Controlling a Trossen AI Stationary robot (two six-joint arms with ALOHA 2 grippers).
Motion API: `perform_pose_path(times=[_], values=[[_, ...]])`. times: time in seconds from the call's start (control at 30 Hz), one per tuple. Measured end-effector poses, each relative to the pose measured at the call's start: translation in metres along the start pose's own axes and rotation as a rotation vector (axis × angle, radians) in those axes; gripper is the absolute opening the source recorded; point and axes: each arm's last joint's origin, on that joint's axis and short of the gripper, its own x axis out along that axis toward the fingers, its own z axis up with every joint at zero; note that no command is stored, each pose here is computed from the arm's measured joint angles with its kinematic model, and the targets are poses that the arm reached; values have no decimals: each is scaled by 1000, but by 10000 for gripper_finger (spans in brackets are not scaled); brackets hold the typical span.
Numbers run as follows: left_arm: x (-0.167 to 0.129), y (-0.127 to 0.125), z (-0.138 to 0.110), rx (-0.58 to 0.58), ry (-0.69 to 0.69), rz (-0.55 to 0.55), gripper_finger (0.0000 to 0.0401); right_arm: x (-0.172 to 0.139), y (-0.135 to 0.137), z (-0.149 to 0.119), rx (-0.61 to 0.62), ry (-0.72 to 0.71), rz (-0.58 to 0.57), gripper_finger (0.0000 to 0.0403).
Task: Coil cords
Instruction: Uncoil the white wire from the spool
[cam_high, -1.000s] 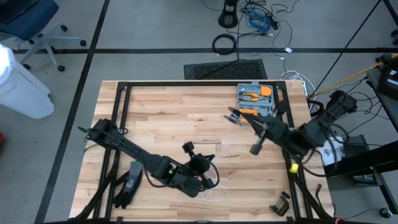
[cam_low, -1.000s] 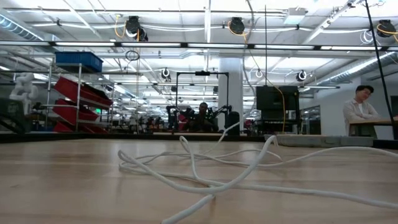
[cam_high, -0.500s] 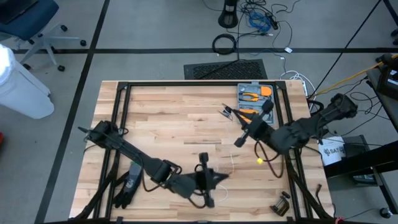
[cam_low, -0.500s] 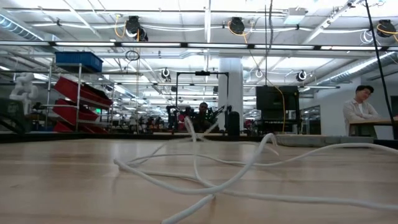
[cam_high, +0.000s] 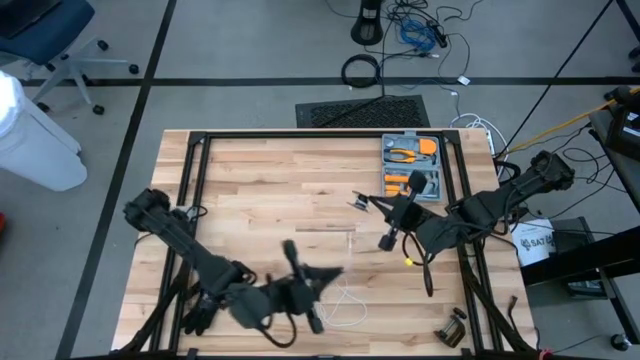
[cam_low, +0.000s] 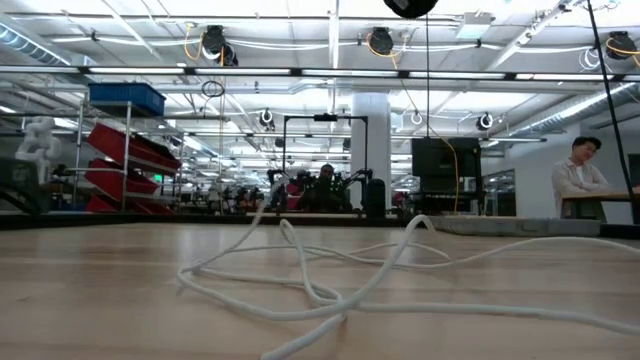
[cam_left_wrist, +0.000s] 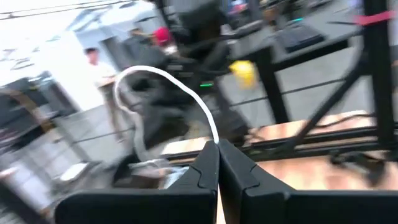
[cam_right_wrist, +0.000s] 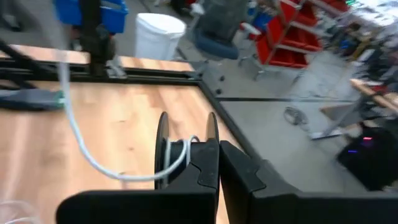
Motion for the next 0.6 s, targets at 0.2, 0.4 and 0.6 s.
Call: perform_pose_path(times=[0.2,0.4,0.6], values=[[-19,30,7,67,106,202,2,-4,-1,1,34,12,147,0],[-29,42,7,131,159,297,2,-14,-6,4,72,6,248,0],[-34,38,6,135,156,281,2,-37,-13,9,107,-45,329,0]])
